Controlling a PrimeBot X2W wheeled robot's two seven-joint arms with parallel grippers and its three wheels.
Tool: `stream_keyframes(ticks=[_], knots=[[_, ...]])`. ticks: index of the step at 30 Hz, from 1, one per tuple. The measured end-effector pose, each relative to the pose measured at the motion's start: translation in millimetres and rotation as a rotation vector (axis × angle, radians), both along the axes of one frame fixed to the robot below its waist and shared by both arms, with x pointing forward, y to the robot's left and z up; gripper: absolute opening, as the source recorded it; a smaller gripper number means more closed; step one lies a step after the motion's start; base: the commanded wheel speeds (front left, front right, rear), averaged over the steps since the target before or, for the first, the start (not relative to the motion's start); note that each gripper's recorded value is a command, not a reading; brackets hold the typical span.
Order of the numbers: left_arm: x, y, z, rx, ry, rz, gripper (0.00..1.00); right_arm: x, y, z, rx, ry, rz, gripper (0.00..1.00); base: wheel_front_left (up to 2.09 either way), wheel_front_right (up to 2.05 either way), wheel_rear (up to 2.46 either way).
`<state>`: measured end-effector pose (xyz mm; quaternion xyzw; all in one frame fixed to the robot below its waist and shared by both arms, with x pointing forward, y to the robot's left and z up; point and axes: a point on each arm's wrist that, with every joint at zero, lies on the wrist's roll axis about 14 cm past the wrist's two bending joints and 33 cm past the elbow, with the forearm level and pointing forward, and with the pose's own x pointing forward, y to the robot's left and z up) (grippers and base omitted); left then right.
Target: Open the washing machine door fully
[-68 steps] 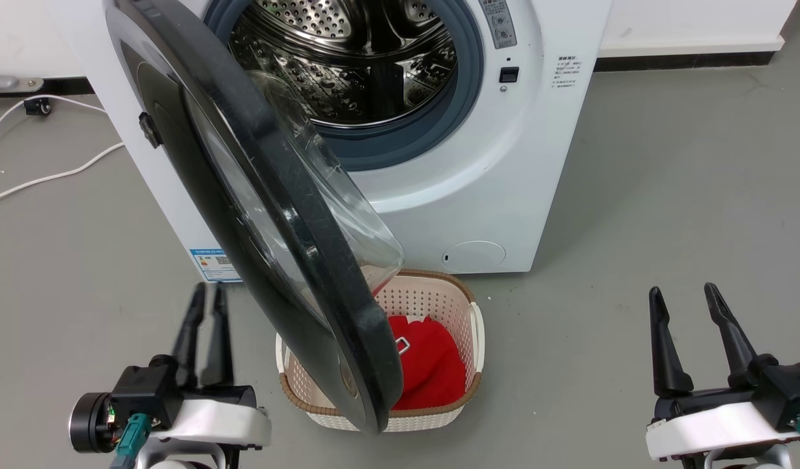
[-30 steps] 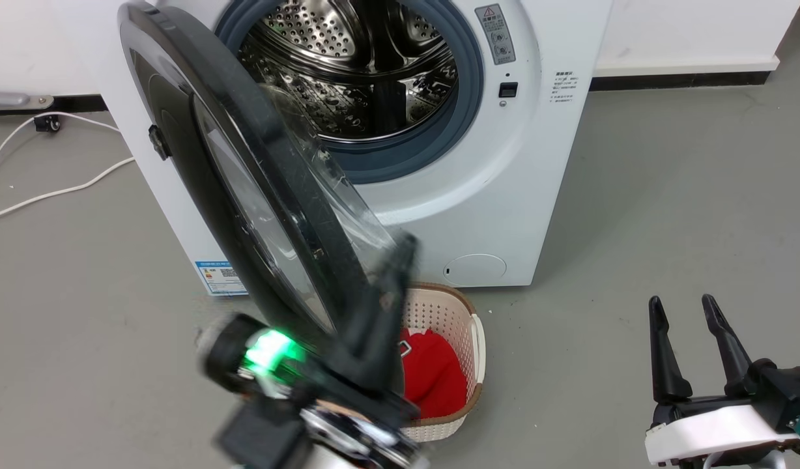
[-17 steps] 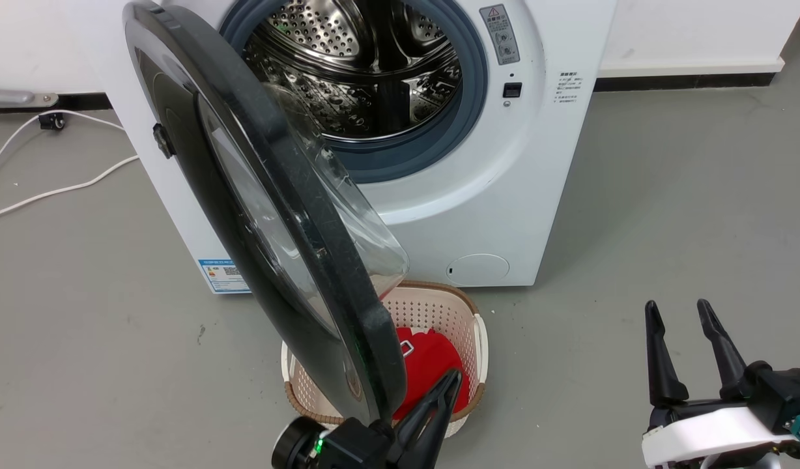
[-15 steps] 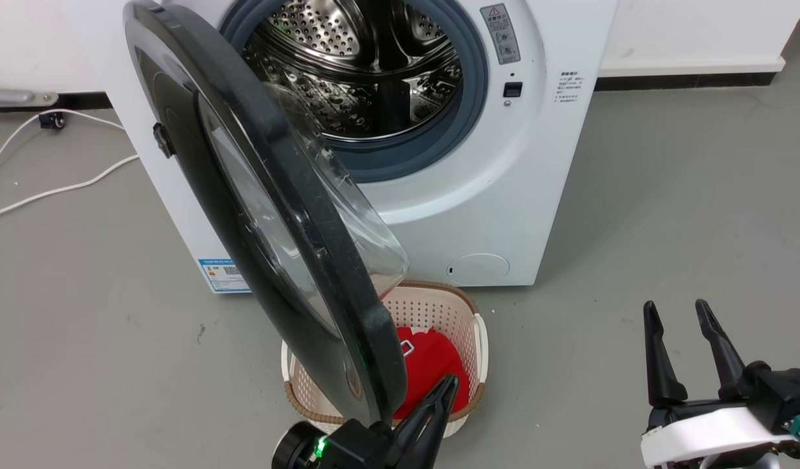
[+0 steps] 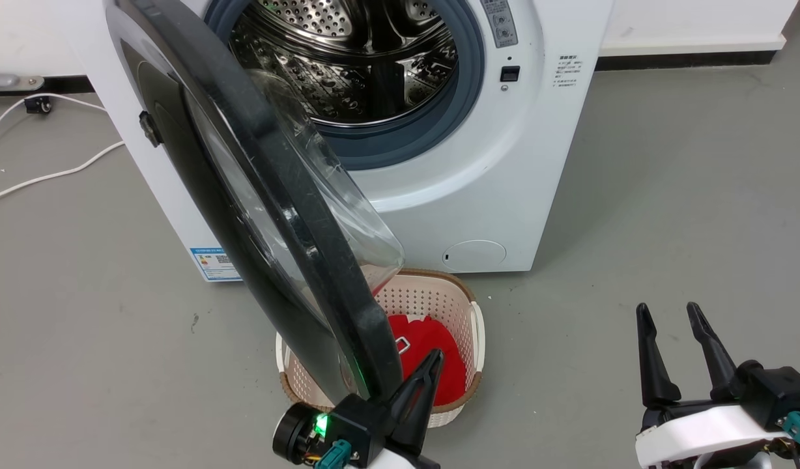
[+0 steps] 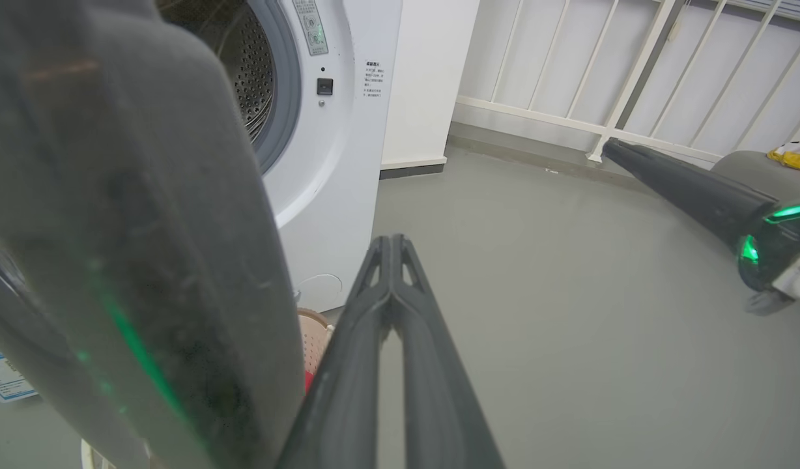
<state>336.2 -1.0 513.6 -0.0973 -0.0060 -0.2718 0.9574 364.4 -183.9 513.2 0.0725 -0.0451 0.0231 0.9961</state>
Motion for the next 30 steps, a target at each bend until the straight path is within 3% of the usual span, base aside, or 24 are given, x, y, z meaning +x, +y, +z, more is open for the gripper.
stream_keyframes(ticks=[14, 30], knots=[[5.6, 18.0, -5.7, -0.012, 0.011, 0.127, 0.0, 1.4, 3.5, 0.0, 0.02, 0.0, 0.01, 1.0, 0.0, 0.0, 0.0], [-22.6, 79.0, -8.8, 0.009, 0.026, 0.356, 0.0, 9.2, 30.8, -0.3, 0.033, 0.004, 0.092, 1.0, 0.0, 0.0, 0.0]])
